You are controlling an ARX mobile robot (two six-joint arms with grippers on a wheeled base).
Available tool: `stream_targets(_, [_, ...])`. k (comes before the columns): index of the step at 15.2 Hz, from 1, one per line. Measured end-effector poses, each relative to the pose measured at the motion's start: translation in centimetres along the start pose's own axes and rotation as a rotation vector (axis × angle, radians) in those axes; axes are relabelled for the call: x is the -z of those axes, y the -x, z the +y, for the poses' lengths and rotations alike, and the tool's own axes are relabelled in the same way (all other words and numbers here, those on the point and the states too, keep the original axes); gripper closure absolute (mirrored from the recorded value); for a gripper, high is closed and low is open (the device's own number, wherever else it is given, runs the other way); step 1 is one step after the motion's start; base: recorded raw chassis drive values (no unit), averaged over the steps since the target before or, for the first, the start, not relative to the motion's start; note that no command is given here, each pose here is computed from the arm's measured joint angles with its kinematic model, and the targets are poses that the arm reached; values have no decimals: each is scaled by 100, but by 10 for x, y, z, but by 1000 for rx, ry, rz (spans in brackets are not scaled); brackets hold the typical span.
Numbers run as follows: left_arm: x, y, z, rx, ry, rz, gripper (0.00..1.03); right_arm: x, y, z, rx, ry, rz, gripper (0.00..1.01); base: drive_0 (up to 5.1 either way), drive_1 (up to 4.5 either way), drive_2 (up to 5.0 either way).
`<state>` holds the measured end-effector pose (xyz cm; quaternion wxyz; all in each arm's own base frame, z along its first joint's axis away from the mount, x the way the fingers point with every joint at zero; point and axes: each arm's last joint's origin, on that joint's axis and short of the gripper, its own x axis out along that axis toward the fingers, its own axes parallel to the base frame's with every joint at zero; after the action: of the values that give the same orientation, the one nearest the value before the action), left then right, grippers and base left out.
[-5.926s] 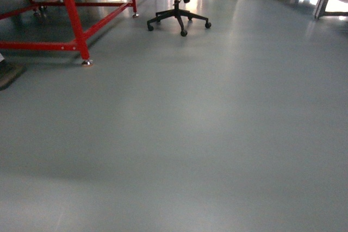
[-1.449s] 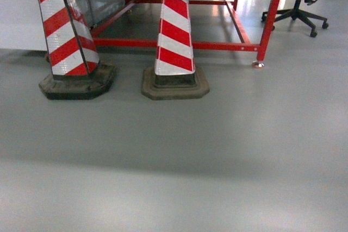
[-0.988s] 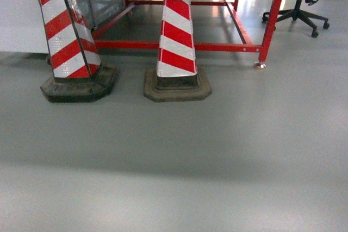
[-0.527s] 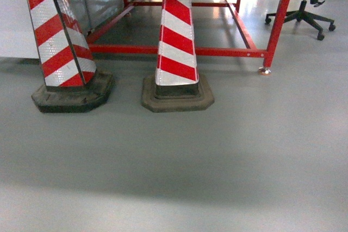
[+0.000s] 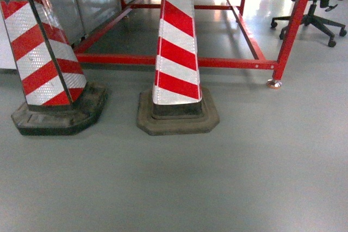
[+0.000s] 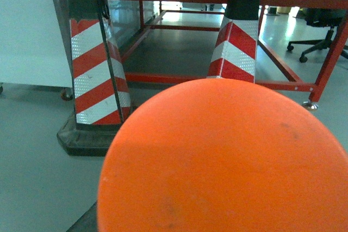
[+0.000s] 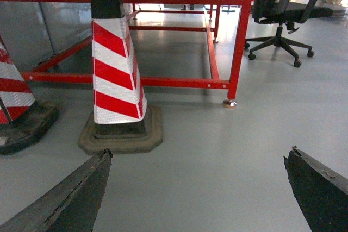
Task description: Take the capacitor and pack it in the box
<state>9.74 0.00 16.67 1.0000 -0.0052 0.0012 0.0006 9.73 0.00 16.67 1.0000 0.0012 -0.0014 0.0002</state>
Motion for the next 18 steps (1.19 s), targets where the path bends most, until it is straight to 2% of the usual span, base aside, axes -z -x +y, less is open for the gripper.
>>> stream_targets(14, [0,0,0,2,0,-3,59,0,0,0,0,0,1,3,-3,400,-406])
stream_targets(18, [0,0,0,2,0,0,59,0,0,0,1,0,2,3,0,0,0])
